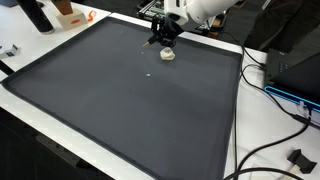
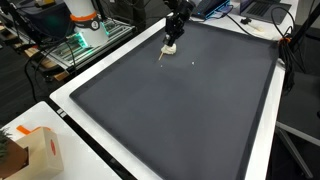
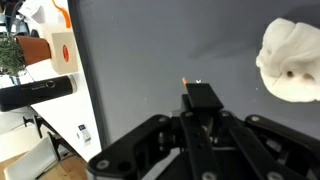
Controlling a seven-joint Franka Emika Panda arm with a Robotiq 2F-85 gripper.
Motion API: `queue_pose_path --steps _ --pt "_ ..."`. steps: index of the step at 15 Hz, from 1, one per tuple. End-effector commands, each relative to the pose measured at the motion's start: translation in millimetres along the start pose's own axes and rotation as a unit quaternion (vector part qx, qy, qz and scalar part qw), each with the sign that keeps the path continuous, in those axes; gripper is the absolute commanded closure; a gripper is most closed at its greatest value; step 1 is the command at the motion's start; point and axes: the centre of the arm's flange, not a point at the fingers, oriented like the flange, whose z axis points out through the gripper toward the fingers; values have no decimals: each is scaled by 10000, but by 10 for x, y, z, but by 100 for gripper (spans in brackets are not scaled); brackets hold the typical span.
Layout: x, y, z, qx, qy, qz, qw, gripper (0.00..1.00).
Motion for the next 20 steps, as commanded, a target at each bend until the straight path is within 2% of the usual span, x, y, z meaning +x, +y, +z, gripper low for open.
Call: queue_pose_path --steps 1,9,13,17,20 --pt "30 -68 17 -140 21 -214 9997 97" --pt "118 50 -110 15 -111 -885 9960 97" --pt "156 172 -261 264 -410 -1226 9913 97" --pt "181 321 -447 667 -844 -1645 9805 97" --pt "220 440 -557 1158 -1173 -2017 9655 97"
